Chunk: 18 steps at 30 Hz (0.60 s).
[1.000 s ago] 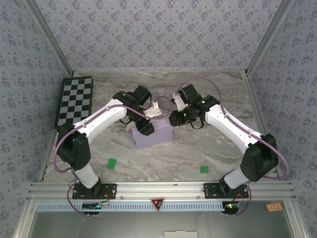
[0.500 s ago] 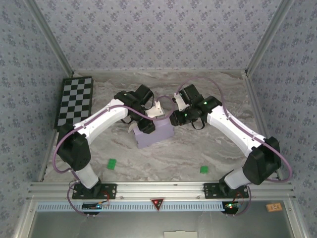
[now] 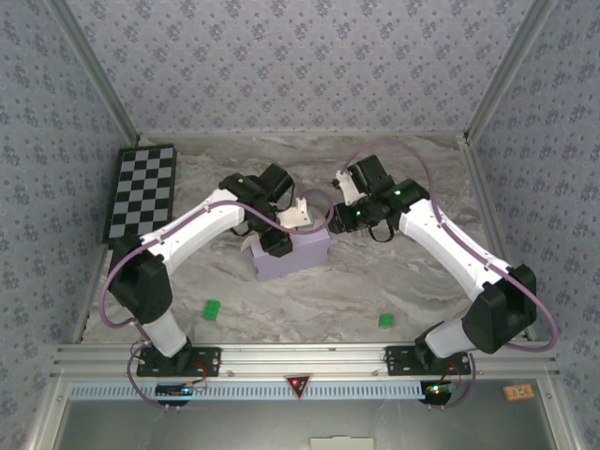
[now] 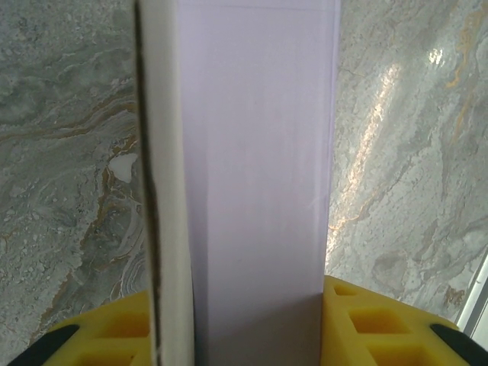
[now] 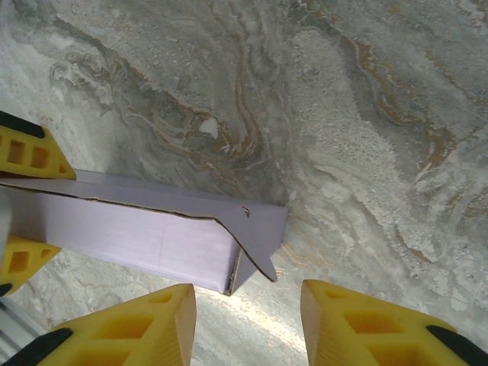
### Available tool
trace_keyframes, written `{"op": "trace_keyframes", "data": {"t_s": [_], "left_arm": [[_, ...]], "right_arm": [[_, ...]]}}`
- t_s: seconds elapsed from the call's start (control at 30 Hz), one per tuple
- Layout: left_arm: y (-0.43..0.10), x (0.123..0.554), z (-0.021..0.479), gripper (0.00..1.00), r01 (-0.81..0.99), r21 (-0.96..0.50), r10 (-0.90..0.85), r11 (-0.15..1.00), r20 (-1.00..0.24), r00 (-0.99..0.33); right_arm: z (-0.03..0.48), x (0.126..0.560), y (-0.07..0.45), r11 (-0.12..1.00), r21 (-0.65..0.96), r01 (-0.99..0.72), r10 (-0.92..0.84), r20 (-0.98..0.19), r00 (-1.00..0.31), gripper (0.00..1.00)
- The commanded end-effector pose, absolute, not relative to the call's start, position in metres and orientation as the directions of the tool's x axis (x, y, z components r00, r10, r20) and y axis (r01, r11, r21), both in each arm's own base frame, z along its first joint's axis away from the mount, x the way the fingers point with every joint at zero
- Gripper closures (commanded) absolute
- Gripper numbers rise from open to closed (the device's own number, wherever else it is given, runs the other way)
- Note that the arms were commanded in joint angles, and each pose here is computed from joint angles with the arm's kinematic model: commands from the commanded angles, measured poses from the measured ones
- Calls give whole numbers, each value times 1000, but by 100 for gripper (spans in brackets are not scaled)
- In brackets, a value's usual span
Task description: Fold the paper box
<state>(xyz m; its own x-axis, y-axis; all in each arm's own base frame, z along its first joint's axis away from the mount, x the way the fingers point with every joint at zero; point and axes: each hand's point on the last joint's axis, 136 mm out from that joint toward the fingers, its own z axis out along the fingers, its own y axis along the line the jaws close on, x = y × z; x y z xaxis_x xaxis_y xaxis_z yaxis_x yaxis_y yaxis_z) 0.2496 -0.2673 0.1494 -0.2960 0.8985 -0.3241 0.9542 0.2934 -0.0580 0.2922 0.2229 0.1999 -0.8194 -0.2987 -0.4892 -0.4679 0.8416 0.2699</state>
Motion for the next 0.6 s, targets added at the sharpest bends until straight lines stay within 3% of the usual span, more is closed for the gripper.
{"op": "trace_keyframes", "data": {"t_s": [0.0,0.57], "left_arm": [[-263,237,156,61,971,-58,919,233,-313,-240],[-262,237,154,62,969,-55,920,240,-305,-245]], "right_arm": [[203,289,227,817,281,-504,-341,-470,-814,60],[203,296,237,811,283,-512,-352,-463,-814,90]]}}
